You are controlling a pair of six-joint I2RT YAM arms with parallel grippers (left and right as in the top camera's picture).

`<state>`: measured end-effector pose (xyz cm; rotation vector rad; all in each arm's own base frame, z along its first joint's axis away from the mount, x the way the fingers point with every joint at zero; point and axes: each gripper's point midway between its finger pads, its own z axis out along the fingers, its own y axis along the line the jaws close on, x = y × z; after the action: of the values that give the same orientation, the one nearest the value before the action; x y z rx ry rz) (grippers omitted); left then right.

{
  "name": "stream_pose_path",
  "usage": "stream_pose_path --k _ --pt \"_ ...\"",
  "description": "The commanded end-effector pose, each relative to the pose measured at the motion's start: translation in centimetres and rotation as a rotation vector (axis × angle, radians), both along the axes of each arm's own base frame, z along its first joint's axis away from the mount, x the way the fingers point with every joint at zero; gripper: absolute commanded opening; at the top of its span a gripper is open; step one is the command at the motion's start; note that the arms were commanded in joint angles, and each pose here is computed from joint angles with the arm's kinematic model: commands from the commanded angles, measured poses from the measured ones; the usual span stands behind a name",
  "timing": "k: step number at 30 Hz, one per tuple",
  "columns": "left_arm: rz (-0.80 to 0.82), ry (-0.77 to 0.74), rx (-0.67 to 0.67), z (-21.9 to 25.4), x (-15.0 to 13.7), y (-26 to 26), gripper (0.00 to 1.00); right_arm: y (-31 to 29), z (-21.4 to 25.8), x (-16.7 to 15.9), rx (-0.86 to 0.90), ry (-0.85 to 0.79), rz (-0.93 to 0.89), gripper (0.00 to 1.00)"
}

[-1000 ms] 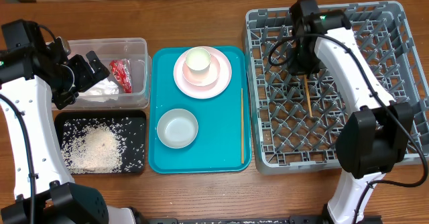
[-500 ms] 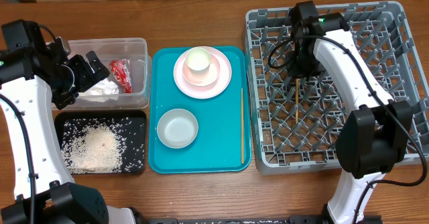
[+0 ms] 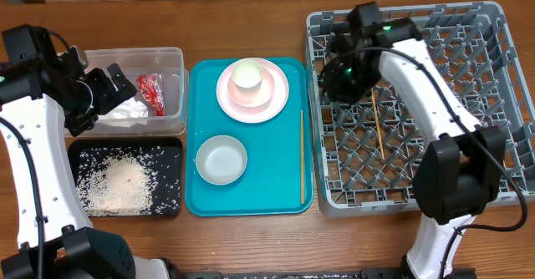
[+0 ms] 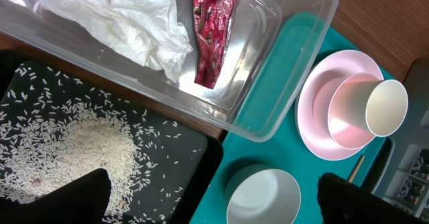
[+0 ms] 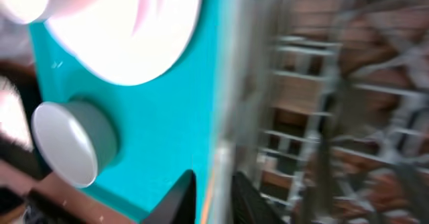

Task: Sort waste into correct bins and load items into the dishwasher
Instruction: 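Move the right gripper back to the remaining chopstick on the teal tray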

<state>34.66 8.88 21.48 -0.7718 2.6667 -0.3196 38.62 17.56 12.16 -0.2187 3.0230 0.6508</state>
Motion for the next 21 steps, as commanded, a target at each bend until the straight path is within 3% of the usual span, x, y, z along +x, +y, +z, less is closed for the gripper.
stream_pose_path --k 1,14,21 --pt "-0.008 -0.029 0.021 1.0 0.0 0.1 1.00 2.9 0.5 -1.4 0.038 0.024 0.025 0.21" --pt "-0.008 -0.029 0.021 1.0 0.0 0.1 1.00 6.7 -1.7 -4.9 -0.310 -0.033 -0.071 0.21" --pt "-0.008 -0.029 0.021 1.0 0.0 0.1 1.00 5.6 -4.0 -6.8 -0.551 -0.124 -0.142 0.22"
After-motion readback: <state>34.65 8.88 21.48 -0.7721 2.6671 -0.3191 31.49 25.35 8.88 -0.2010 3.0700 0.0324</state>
